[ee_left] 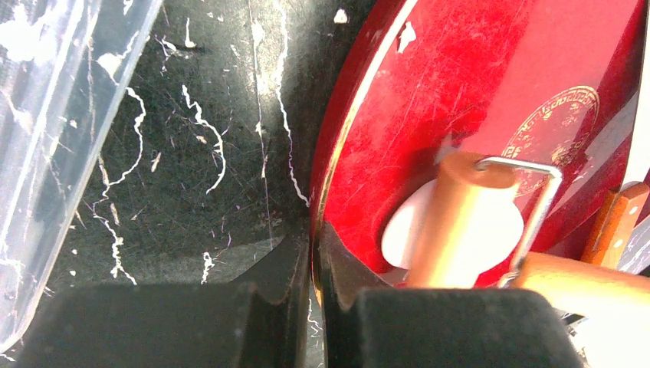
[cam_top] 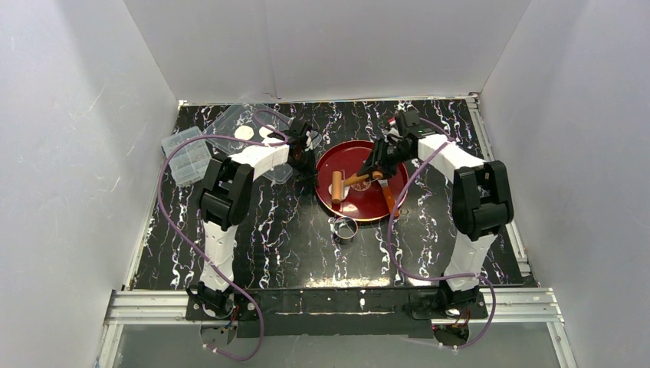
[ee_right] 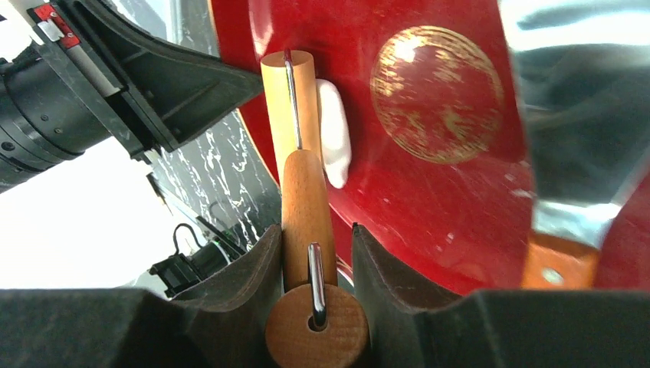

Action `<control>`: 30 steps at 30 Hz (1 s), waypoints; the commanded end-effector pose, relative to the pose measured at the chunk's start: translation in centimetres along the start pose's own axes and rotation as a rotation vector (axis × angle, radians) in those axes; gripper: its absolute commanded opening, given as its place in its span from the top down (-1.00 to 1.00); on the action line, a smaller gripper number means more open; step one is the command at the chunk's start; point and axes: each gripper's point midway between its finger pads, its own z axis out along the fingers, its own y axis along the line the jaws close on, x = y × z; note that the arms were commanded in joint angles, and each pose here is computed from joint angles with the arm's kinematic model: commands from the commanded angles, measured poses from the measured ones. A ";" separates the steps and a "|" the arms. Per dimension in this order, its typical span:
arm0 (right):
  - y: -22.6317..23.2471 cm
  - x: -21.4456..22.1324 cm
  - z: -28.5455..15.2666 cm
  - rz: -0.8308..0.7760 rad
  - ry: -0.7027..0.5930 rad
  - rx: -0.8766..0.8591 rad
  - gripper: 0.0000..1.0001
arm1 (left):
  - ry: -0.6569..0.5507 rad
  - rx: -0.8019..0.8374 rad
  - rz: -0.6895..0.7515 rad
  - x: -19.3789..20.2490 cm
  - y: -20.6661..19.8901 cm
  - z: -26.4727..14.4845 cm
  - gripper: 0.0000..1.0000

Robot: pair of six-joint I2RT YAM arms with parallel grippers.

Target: Roll out the dumpling wrappers from the dough

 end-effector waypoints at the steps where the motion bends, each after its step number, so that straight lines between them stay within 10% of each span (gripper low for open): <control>1: -6.3 3.4 4.2 0.033 0.115 0.296 0.97 | 0.069 -0.108 0.036 2.7 2.5 0.1 1.00; 15: -9.5 2.4 -1.8 0.051 0.027 0.338 0.97 | 0.068 -0.107 0.039 2.7 2.4 0.1 1.00; 30: -9.5 2.9 1.6 0.063 0.060 0.355 0.97 | 0.063 -0.102 0.053 2.5 2.3 -0.1 1.00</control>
